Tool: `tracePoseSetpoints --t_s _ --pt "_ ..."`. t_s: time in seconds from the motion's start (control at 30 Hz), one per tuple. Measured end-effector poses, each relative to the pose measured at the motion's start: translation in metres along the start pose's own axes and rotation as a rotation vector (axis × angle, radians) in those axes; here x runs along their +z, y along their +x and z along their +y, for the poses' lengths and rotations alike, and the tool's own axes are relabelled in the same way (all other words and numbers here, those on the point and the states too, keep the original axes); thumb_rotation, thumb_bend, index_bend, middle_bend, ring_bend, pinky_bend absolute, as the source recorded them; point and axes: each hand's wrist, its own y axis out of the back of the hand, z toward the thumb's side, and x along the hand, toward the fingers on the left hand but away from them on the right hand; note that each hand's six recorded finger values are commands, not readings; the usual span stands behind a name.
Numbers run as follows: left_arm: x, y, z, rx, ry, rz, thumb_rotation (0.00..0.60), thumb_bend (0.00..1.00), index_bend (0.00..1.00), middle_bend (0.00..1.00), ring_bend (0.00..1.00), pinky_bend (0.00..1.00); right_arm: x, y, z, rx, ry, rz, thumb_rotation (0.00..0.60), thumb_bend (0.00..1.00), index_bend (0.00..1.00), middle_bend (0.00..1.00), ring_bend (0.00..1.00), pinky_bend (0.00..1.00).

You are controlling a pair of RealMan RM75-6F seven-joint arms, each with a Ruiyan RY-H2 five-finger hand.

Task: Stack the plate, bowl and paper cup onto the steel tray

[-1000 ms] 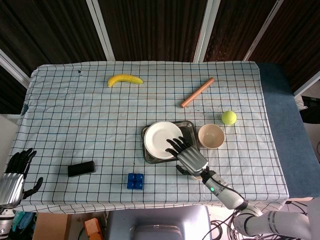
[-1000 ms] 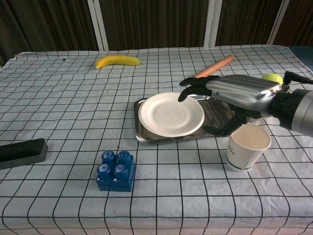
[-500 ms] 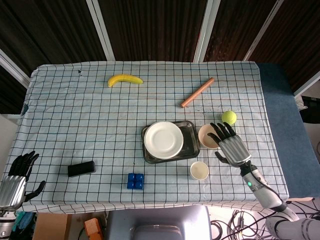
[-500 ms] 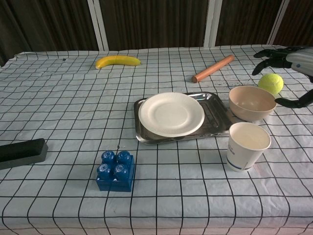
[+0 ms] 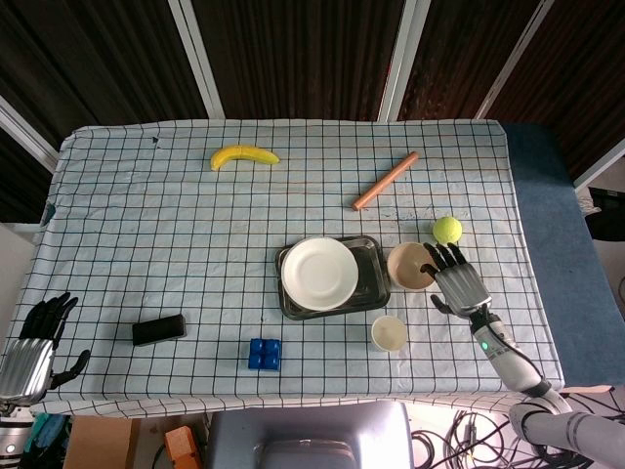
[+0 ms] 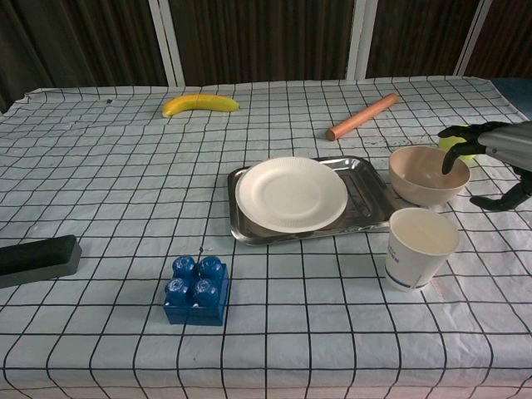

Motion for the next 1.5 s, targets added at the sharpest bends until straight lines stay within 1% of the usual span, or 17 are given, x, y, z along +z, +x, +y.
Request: tracePoseSetpoints --t_s 0.13,0.23,0.37,0.5,0.63,0.83,0.93,1.0,1.13,1.27,1.37,1.5 --pt "-0.002 0.002 -0.002 -0.010 0.007 0.003 0.600 0.33 0.00 0.01 0.00 0.00 0.005 -0.007 -0.004 -0.013 -0.004 -0.004 0.600 0.28 0.49 0.01 0.00 0.03" --pt "-0.003 0.002 -0.002 -0.012 0.017 0.006 0.600 0.34 0.00 0.02 0.00 0.00 0.007 -0.014 -0.009 -0.033 0.004 -0.017 0.600 0.28 0.56 0.02 0.00 0.04" --pt "-0.004 0.002 -0.001 -0.010 0.012 0.009 0.600 0.34 0.00 0.02 0.00 0.00 0.011 -0.021 -0.014 -0.041 0.011 -0.024 0.600 0.28 0.59 0.03 0.00 0.04" --pt "-0.006 0.000 0.000 -0.006 0.015 0.013 0.600 0.34 0.00 0.02 0.00 0.00 0.013 -0.022 -0.009 -0.063 -0.015 -0.019 0.600 0.31 0.64 0.05 0.00 0.05" --pt "-0.008 -0.002 0.002 -0.008 0.021 0.016 0.600 0.34 0.00 0.02 0.00 0.00 0.015 -0.022 0.000 -0.105 -0.036 -0.011 0.600 0.34 0.65 0.05 0.00 0.05" --pt "-0.007 -0.006 0.003 -0.007 0.023 0.011 0.600 0.34 0.00 0.02 0.00 0.00 0.027 -0.020 0.024 -0.183 -0.073 0.017 0.600 0.36 0.64 0.05 0.00 0.05" --pt "-0.008 -0.006 0.003 -0.011 0.020 0.013 0.600 0.34 0.00 0.02 0.00 0.00 0.040 -0.022 0.036 -0.210 -0.099 0.041 0.600 0.36 0.64 0.05 0.00 0.05" --pt "-0.009 -0.006 0.003 -0.012 0.018 0.014 0.600 0.34 0.00 0.01 0.00 0.00 0.054 -0.026 0.045 -0.222 -0.114 0.065 0.600 0.37 0.63 0.05 0.00 0.05" --pt "-0.010 -0.008 0.004 -0.009 0.018 0.019 0.600 0.34 0.00 0.02 0.00 0.00 0.086 -0.042 0.053 -0.219 -0.121 0.106 0.600 0.37 0.62 0.06 0.00 0.05" --pt "-0.013 -0.009 0.006 -0.004 0.014 0.029 0.600 0.34 0.00 0.02 0.00 0.00 0.128 -0.060 0.048 -0.181 -0.148 0.143 0.600 0.37 0.62 0.06 0.00 0.05" --pt "-0.016 -0.011 0.008 -0.002 0.010 0.036 0.600 0.34 0.00 0.02 0.00 0.00 0.152 -0.071 0.041 -0.152 -0.159 0.156 0.600 0.37 0.62 0.06 0.00 0.05" --pt "-0.019 -0.013 0.009 0.000 0.006 0.042 0.600 0.34 0.00 0.02 0.00 0.00 0.173 -0.086 0.029 -0.115 -0.173 0.150 0.600 0.37 0.61 0.06 0.00 0.05"
